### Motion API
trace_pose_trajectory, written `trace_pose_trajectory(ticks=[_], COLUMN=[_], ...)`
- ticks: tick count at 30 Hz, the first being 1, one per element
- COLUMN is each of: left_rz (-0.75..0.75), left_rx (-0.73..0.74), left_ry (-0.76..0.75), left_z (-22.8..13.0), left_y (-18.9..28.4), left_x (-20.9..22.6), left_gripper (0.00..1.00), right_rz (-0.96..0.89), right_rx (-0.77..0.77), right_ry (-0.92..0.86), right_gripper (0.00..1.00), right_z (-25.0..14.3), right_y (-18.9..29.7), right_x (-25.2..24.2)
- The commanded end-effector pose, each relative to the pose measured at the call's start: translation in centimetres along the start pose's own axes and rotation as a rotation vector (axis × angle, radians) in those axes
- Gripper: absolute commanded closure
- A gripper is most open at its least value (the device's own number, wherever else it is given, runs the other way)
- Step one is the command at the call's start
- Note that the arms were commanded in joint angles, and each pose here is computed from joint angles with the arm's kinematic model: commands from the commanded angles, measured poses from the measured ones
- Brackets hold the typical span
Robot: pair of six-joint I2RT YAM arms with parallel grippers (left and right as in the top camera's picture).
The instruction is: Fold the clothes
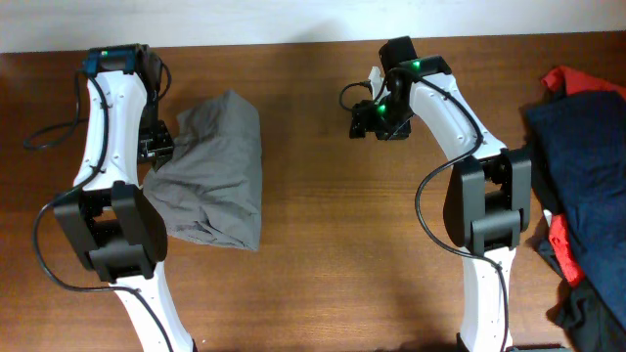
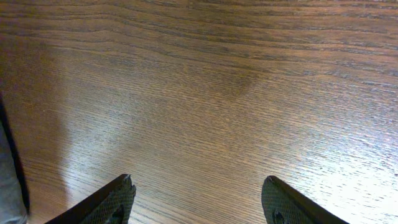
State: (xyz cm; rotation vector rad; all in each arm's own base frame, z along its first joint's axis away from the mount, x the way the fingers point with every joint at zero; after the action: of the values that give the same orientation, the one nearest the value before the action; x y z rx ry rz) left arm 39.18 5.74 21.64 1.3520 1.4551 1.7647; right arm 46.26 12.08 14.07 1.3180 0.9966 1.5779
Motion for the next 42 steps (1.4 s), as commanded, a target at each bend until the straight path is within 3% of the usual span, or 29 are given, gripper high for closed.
trace_pose_trajectory(ticks=[1, 4, 8, 9, 11, 14, 17, 21, 32, 38, 42], left_rz=[0.015, 0.005, -0.045, -0.071, -0.104, -0.098, -0.104, -0.16, -0.241, -0.235, -0.204], left_rx=[-0.003, -0.026, -0.061, -0.061, -0.056, -0.032, 0.027, 0.101, 0.16, 0.144, 0.053], left_ry=[-0.001, -0.004, -0.023, -0.034, -0.053, -0.076, -0.088, -0.097, -0.143, -0.186, -0.173], left_z=[0.1, 0.0, -0.3, -0.5, -0.7, -1.1, -1.6, -2.1, -3.4, -3.4, -2.7], left_y=[-0.1, 0.7, 1.9, 2.1, 2.0, 1.1, -0.6, -3.5, -8.9, -7.9, -4.7], left_x=[0.2, 0.0, -1.3, -2.0, -3.1, -4.1, -4.6, -5.6, -8.0, -7.5, -6.0], left_gripper=[0.5, 0.57, 0.84, 0.87, 0.99, 0.99, 0.99, 0.99, 1.0, 0.99, 1.0], right_rz=[-0.014, -0.015, -0.011, -0.002, 0.048, 0.178, 0.326, 0.453, 0.493, 0.658, 0.793], right_rx=[-0.008, -0.009, -0.015, -0.019, -0.026, -0.052, -0.09, -0.129, -0.142, -0.193, -0.217], right_ry=[-0.009, -0.009, -0.007, -0.005, 0.001, 0.022, 0.058, 0.103, 0.12, 0.199, 0.205], right_gripper=[0.29, 0.28, 0.28, 0.28, 0.34, 0.64, 0.74, 0.76, 0.76, 0.76, 0.77], right_z=[0.0, 0.0, 0.1, 0.2, 0.4, 0.9, 1.7, 2.4, 2.6, 3.3, 4.1], right_y=[0.2, 0.2, 0.2, 0.2, 0.2, 0.4, 0.8, 1.3, 1.5, 2.5, 3.6], right_x=[-0.1, -0.1, -0.1, 0.0, 0.5, 1.6, 2.8, 3.9, 4.2, 5.6, 6.7])
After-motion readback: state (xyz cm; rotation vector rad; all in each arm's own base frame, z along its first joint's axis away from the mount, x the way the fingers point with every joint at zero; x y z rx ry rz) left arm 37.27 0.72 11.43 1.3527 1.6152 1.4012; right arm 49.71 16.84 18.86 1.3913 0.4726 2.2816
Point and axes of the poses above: each gripper's point midway between its finger pads, its own y axis back along the fingers, its own x axis along the line the jaws close on, z = x × y, the point moved 9 cm from there along y, back along the fingers, and after that the axes turned 1 degree about y, right-handed, at the moved point
